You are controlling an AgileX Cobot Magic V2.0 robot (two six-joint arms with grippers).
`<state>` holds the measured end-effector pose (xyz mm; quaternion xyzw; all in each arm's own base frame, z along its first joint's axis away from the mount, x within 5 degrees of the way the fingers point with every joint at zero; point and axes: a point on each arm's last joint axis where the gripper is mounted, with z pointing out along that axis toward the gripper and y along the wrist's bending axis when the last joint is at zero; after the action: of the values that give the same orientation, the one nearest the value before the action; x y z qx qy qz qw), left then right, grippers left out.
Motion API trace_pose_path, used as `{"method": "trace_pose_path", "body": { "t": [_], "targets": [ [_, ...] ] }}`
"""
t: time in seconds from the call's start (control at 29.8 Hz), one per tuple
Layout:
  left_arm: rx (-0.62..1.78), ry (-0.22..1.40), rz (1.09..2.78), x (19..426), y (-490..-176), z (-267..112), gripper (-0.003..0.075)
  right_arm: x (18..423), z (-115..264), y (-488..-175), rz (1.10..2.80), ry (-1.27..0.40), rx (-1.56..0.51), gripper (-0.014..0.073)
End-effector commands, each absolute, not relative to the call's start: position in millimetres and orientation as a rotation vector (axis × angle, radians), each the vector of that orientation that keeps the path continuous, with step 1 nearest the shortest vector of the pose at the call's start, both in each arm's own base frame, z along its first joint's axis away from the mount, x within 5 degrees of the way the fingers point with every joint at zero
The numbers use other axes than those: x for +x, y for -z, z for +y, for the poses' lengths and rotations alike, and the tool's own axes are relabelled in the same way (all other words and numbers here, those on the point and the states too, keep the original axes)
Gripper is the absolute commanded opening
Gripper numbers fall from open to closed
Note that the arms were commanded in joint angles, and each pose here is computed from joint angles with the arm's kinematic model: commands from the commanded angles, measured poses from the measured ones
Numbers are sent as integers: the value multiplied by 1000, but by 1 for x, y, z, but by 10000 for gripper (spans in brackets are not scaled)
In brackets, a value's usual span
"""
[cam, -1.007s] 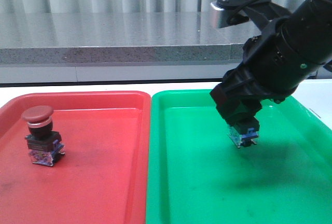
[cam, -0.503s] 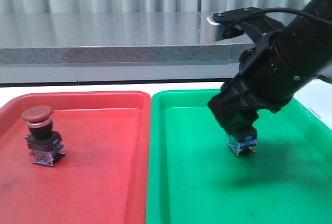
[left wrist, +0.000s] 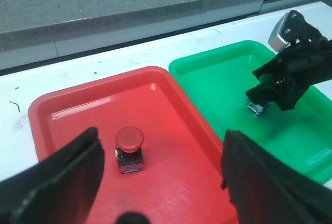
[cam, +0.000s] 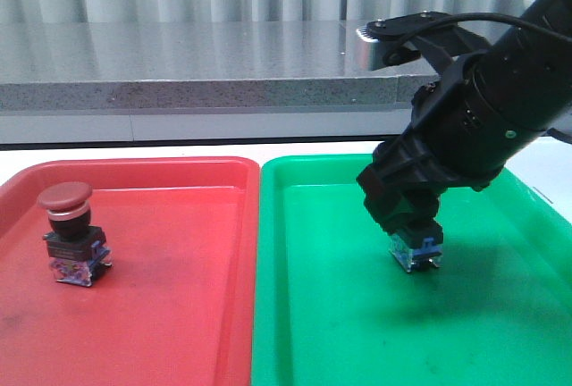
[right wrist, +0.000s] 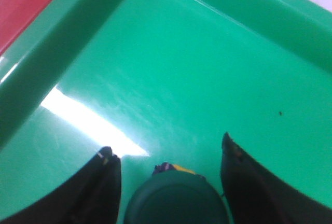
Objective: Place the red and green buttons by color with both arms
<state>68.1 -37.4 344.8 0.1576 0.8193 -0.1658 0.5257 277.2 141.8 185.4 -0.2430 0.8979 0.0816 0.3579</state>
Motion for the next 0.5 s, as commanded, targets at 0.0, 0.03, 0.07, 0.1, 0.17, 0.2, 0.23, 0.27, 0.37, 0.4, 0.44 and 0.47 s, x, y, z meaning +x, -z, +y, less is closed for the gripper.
{"method": "trace_pose_path", "body": {
  "t": [0.0,0.03,0.07,0.1,0.17,0.2,0.23,0.27,0.37,0.4,0.44,0.47],
  "targets": [
    [352,434,1872,69,-359,-39,473,282,144,-208,2193,-214,-612,465],
    [352,434,1872,69,-359,-39,473,282,144,-209,2189,-215,-611,465],
    [352,434,1872,69,-359,-39,473,282,144,-210,2188,-216,-611,465],
    [352,434,1872,69,-359,-39,473,281,144,-212,2185,-217,-611,465],
    [352,434,1872,69,-359,-39,473,280,143,-217,2189,-221,-614,465],
    [352,434,1872,69,-359,-39,473,279,143,-220,2189,-223,-616,465],
    [352,434,1872,69,-359,-39,473,278,143,-223,2191,-225,-617,465],
    [352,434,1872,69,-359,-39,473,276,142,-227,2191,-228,-619,465],
    [352,434,1872,69,-359,-39,473,271,140,-241,2193,-237,-626,465],
    [352,434,1872,69,-359,-39,473,270,140,-245,2191,-240,-628,465],
    [352,434,1872,69,-359,-39,473,268,139,-249,2190,-243,-629,465],
    [352,434,1872,69,-359,-39,473,266,139,-253,2194,-245,-633,465]
  ]
}}
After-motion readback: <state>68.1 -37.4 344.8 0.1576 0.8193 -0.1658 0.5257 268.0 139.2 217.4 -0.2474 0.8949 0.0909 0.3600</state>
